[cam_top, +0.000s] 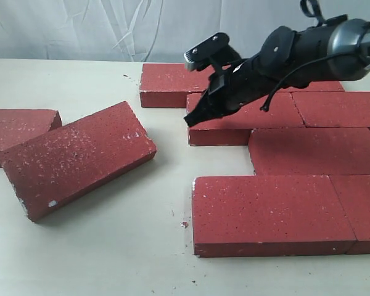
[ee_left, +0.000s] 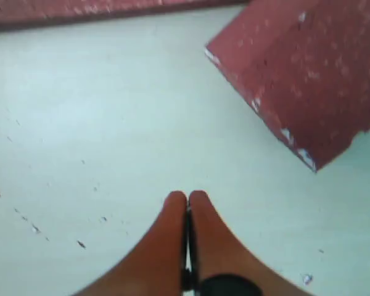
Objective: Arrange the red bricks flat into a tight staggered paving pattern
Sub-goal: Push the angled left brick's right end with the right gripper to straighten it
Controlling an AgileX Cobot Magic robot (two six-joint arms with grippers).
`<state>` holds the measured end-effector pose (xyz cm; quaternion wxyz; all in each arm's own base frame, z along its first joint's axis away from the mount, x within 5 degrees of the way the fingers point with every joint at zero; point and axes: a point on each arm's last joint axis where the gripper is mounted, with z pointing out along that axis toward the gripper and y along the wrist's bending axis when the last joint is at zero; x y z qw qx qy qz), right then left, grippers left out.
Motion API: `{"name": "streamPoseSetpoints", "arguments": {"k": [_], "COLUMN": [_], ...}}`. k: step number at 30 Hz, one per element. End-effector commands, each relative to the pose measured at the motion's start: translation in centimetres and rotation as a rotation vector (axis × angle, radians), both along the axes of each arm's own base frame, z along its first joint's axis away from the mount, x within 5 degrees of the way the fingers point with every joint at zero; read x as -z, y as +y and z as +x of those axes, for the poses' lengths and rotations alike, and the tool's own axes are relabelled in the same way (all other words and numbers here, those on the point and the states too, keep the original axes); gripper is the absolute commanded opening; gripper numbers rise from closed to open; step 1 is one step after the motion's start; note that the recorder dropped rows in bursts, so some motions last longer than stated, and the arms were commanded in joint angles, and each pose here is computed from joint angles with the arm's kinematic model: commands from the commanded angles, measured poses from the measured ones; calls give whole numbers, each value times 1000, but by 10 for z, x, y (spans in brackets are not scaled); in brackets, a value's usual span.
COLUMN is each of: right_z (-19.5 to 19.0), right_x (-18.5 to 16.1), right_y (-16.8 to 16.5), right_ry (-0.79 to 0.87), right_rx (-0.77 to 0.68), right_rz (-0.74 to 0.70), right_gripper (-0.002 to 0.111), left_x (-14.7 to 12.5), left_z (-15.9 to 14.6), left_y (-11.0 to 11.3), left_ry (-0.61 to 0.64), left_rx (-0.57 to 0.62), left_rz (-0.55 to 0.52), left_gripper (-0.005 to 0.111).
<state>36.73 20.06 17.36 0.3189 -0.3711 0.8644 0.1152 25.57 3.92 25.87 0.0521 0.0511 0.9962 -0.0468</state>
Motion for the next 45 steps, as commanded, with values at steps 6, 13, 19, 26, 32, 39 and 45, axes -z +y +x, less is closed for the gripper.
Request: {"name": "streamPoseSetpoints", "arguments": {"k": [6, 13, 19, 26, 32, 39, 45], "right_z": [-1, 2, 3, 4, 4, 2, -5], "right_x": [9, 28, 39, 44, 55, 52, 46], "right_y": [44, 63, 69, 72, 79, 85, 91], "right_ry": [-44, -24, -7, -15, -62, -59, -55], "right_rx": [-116, -150, -161, -140, -144, -159, -200], "right_rz": [1, -9, -15, -7, -27, -18, -22], "right_gripper": [-1, -1, -1, -1, -1, -1, -1], "left_x": [51, 63, 62, 81, 88, 88, 85], "left_z": [-28, -31, -27, -20, -16, -14, -9], "left_y": [-22, -29, -30, -30, -32, -35, -40], "left_ry": [79, 62, 16, 82, 102, 74, 18], "left_rx": [-49, -85, -92, -106, -105, -91, -48], "left_rz": [-71, -129, -144, -157, -191, -219, -281], "left_gripper": [0, 0, 0, 0, 0, 0, 0]}}
